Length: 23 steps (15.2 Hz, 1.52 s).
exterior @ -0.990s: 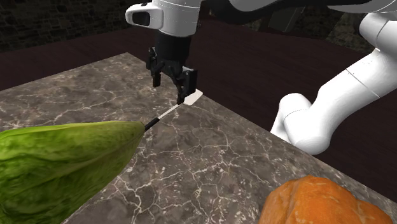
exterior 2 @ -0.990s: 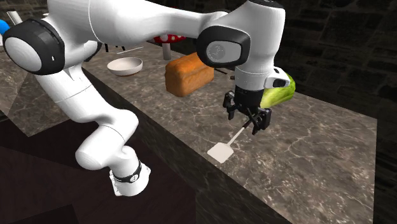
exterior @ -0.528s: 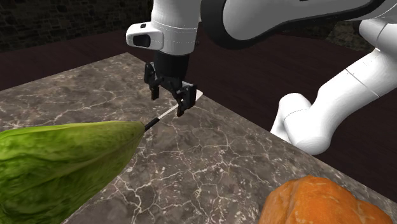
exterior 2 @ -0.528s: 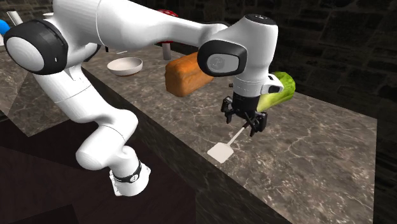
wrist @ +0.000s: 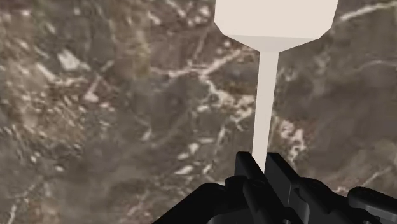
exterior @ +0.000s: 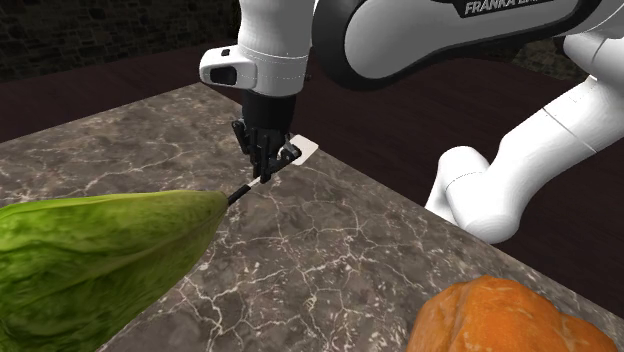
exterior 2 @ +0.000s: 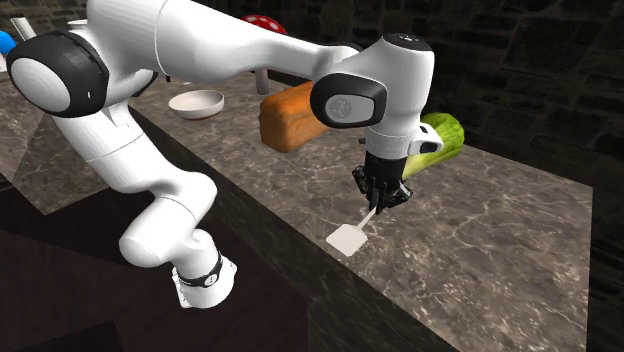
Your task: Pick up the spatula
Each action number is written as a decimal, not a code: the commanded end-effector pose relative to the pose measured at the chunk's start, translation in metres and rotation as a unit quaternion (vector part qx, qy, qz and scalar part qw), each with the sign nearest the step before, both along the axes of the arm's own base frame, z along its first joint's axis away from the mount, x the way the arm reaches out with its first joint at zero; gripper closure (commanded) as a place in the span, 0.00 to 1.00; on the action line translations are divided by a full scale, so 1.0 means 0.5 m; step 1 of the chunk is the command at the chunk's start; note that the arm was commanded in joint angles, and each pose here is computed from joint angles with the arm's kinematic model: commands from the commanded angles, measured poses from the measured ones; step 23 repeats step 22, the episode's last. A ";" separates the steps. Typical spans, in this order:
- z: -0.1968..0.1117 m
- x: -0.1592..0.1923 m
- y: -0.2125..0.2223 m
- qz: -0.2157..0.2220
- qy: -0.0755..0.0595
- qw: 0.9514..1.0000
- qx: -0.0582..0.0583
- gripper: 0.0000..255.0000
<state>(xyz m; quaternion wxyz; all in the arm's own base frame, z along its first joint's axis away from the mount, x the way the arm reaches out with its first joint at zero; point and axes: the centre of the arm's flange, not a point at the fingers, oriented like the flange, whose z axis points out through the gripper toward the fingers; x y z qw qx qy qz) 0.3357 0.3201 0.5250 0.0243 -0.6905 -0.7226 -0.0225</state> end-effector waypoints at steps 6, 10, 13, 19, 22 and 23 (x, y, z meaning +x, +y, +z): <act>0.011 -0.001 0.000 0.000 0.000 1.000 0.000 1.00; 0.053 -0.001 0.000 0.000 0.000 1.000 0.000 1.00; 0.085 -0.001 0.000 0.000 0.000 1.000 0.000 1.00; 0.148 -0.001 0.000 0.000 0.000 1.000 0.000 1.00; 0.160 -0.001 0.000 0.000 0.000 1.000 0.000 1.00; 0.160 -0.001 0.000 0.000 0.000 1.000 0.000 1.00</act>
